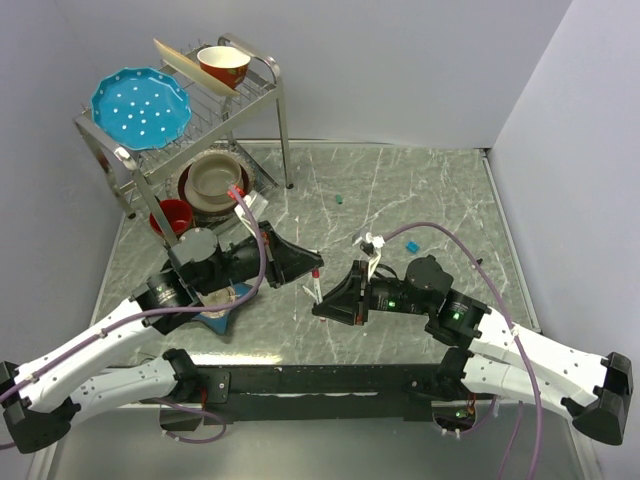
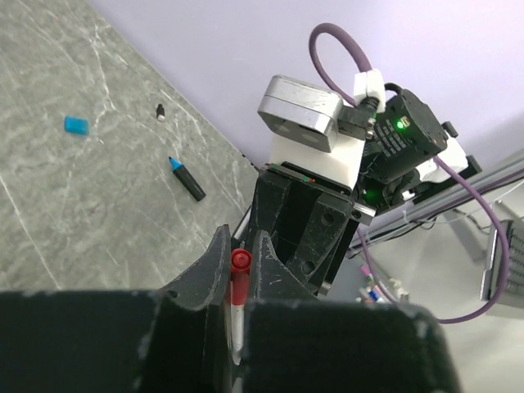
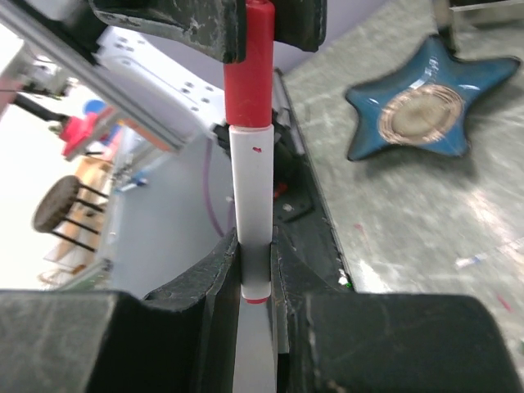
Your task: Insert the pens into the pen caps
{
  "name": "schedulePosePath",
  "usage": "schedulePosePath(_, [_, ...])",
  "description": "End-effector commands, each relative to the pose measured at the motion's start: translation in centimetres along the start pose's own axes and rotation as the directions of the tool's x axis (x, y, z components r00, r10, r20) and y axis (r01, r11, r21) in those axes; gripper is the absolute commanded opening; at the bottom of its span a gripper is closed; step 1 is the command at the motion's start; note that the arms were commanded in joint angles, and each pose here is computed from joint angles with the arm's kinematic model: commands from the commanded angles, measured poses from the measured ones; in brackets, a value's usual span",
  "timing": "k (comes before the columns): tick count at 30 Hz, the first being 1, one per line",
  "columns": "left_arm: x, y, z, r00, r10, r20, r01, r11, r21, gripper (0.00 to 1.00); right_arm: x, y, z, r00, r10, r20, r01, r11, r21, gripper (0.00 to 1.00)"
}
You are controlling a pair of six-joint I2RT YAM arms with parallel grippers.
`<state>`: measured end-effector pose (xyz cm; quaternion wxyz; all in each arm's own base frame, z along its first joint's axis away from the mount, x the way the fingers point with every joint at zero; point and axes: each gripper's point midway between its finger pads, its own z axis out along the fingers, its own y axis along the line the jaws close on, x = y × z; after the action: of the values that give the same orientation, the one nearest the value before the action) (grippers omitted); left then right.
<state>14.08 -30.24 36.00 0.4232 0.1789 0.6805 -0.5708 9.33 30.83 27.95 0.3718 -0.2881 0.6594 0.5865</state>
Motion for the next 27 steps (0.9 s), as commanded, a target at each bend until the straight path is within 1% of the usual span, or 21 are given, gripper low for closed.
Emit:
schedulePosePath(1, [5.5, 0.3, -0.4, 0.971, -0.159, -0.179, 0.165, 0.986, 0.019, 0.01, -9.1, 1.7, -0.9, 0.942, -0.171, 0.287, 0.154, 0.985, 0.083, 0.00])
schedulePosePath(3, [6.5, 1.2, -0.2, 0.963, -0.180, -0.201, 0.182, 0.983, -0.011, 0.01, -10.0, 1.6, -0.9, 0.930, -0.212, 0.300, 0.187, 0.976, 0.108, 0.00])
schedulePosePath(8, [8.2, 2.0, 0.3, 0.945, -0.219, -0.245, 0.221, 0.975, -0.020, 0.01, -12.3, 1.3, -1.0, 0.902, -0.272, 0.336, 0.222, 0.958, 0.182, 0.00])
schedulePosePath(10, [9.1, 2.9, 0.5, 0.936, -0.229, -0.268, 0.223, 0.973, -0.054, 0.01, -13.1, 1.0, -1.3, 0.894, -0.279, 0.350, 0.213, 0.953, 0.217, 0.00])
schedulePosePath(14, [10.6, 3.6, 0.3, 0.922, -0.237, -0.306, 0.225, 0.971, -0.074, 0.01, -15.7, 1.3, -2.5, 0.864, -0.315, 0.393, 0.214, 0.936, 0.280, 0.00])
schedulePosePath(20, [12.5, 4.8, -0.3, 0.903, -0.216, -0.371, 0.182, 0.975, -0.125, 0.01, -18.0, 1.7, -3.0, 0.847, -0.361, 0.391, 0.238, 0.914, 0.328, 0.00])
schedulePosePath(25, [13.8, 5.0, 0.0, 0.890, -0.232, -0.393, 0.196, 0.972, -0.128, 0.01, -19.3, 1.0, -2.9, 0.834, -0.392, 0.388, 0.245, 0.893, 0.377, 0.00])
schedulePosePath(27, [14.9, 5.5, 0.1, 0.877, -0.242, -0.415, 0.201, 0.970, -0.140, 0.01, -19.9, 0.6, -2.9, 0.832, -0.400, 0.386, 0.246, 0.887, 0.390, 0.00])
